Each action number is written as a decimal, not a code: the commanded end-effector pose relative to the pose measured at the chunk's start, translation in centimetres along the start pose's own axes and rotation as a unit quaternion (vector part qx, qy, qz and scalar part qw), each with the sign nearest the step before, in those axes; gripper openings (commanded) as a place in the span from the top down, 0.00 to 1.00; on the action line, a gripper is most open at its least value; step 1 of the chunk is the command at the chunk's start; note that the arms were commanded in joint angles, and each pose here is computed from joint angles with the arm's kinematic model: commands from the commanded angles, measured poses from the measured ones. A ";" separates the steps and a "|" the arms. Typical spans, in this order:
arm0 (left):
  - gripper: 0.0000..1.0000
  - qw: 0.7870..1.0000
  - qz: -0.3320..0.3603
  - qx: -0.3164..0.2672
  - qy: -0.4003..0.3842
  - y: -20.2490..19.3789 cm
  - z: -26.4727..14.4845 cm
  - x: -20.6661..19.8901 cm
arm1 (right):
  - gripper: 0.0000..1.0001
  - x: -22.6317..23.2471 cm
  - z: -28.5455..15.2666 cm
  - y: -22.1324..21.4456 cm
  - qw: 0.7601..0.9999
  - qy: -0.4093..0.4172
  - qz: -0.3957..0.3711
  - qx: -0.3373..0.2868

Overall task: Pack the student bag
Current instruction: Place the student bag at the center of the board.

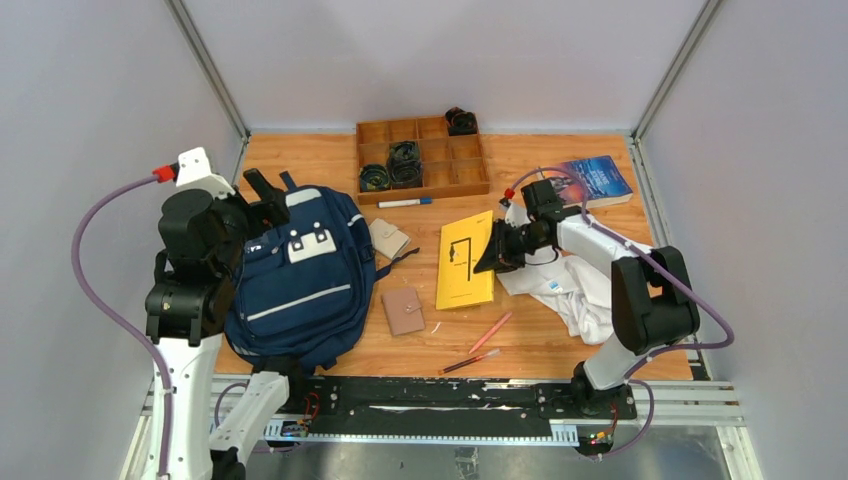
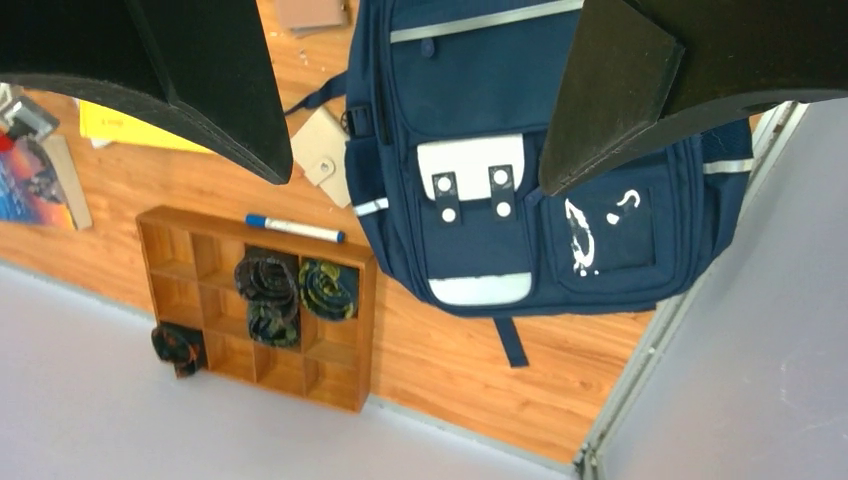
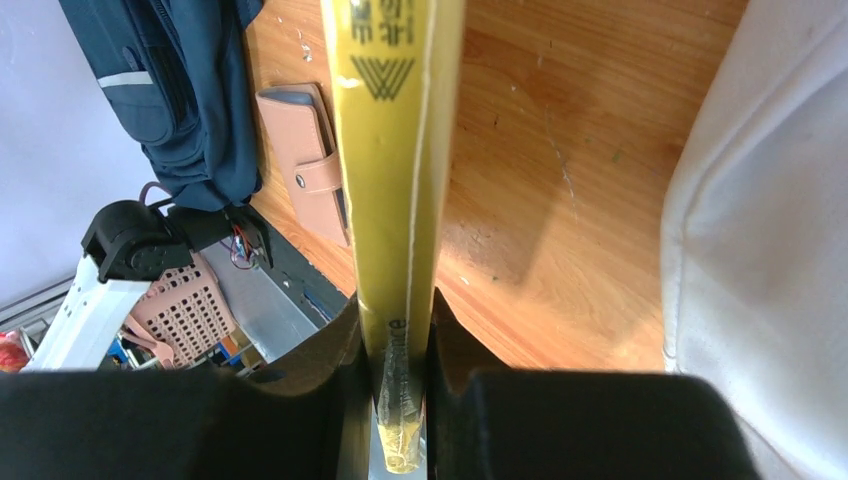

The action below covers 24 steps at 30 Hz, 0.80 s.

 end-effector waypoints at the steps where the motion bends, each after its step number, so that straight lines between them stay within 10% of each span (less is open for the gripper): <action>1: 0.00 0.997 0.047 0.054 -0.041 -1.9 1.2 -0.5 | 1.00 -0.3 0.6 1.4 0.999 -0.031 -0.040 -0.015; 8: 0.04 0.967 0.174 0.178 -0.059 -6.9 2.7 -2.7 | 1.00 -1.3 1.0 1.5 0.997 -0.067 -0.033 -0.024; 18: 0.06 0.843 0.455 0.249 -0.141 -14.0 3.2 -10.2 | 1.00 -2.0 0.9 1.4 0.994 -0.096 -0.029 -0.033; 24: 0.28 0.791 0.502 0.295 -0.186 -18.4 2.6 -13.0 | 1.00 -1.8 0.8 1.4 0.995 -0.089 -0.031 -0.030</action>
Point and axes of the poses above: each gripper's point midway between its finger pads, its own z axis out along the fingers, its own x axis along the line the jaws close on, y = z × x, the point moved 9 cm from there along -z, back along the fingers, and after that the axes turned 13 degrees about z, right-handed, at the moved point
